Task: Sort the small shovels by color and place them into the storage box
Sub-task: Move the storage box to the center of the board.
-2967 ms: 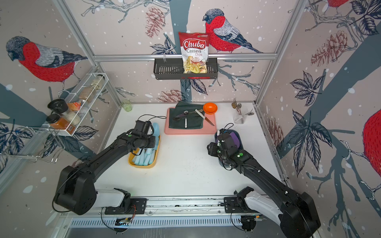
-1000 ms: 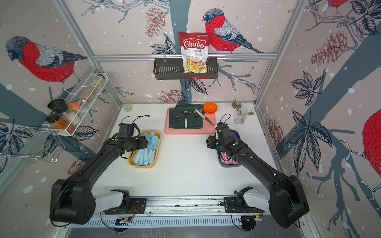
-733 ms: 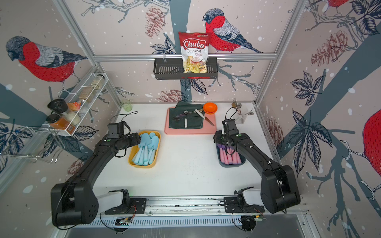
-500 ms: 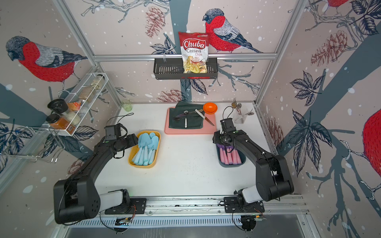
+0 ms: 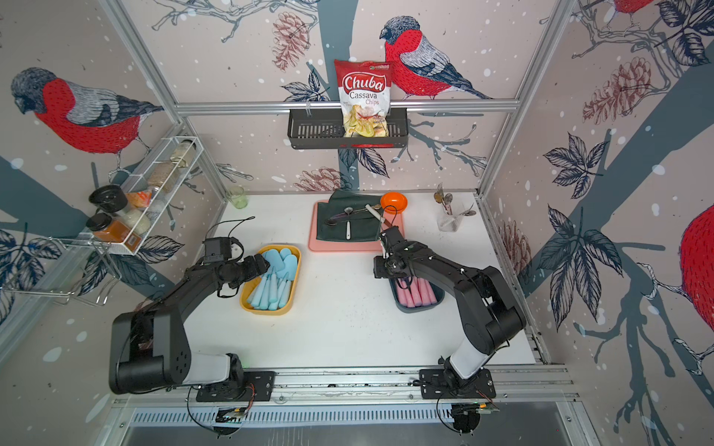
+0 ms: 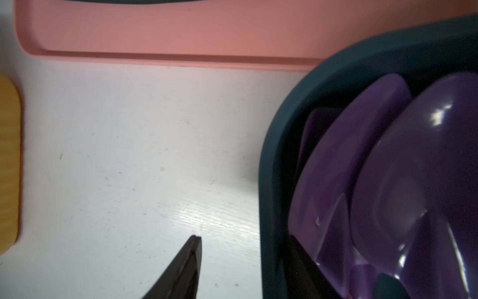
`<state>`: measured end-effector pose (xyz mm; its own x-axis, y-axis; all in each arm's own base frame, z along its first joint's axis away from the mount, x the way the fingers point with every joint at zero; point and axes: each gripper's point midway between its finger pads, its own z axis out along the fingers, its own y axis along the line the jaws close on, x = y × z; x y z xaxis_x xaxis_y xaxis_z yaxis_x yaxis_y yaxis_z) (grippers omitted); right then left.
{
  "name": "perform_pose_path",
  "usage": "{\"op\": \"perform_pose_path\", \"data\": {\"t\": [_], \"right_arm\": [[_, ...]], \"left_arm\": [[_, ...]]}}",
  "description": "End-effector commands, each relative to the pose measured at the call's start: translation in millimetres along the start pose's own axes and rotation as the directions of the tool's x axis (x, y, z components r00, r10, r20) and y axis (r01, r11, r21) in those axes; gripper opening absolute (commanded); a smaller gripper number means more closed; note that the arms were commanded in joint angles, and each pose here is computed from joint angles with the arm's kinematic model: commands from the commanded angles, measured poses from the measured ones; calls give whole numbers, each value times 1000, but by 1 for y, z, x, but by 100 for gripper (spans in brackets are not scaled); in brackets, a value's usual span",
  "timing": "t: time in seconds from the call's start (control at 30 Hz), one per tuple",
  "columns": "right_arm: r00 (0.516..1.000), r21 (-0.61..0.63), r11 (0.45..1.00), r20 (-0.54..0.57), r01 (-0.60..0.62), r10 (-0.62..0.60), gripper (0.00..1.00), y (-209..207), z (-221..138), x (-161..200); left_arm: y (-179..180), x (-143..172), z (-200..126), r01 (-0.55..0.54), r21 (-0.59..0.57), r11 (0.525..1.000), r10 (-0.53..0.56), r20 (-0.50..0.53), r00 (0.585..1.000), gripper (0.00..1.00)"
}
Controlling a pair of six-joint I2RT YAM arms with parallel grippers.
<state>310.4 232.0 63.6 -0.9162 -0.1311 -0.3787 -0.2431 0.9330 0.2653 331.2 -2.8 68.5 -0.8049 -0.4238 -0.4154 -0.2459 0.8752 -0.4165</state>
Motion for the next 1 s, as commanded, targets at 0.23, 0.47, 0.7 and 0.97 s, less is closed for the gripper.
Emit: {"op": "perform_pose_path", "data": {"t": [0.23,0.47,0.7,0.97], "right_arm": [[994,-146,986,69,-79,90,54,82,2,-8],[988,-239,967,106,-85,113,55,123,-5,-14],[975,-196,977,187,-81,119,56,101,-41,-34],[904,-83,991,407,-104,129,57,20,-107,-63]], "left_arm": [[-49,30,2,-19,196,980,31,-61,998,90],[-75,52,5,-50,262,964,87,-131,988,90],[-85,39,-6,-131,282,951,155,-63,986,91],[-69,-17,-29,-352,79,933,338,154,929,98]]}}
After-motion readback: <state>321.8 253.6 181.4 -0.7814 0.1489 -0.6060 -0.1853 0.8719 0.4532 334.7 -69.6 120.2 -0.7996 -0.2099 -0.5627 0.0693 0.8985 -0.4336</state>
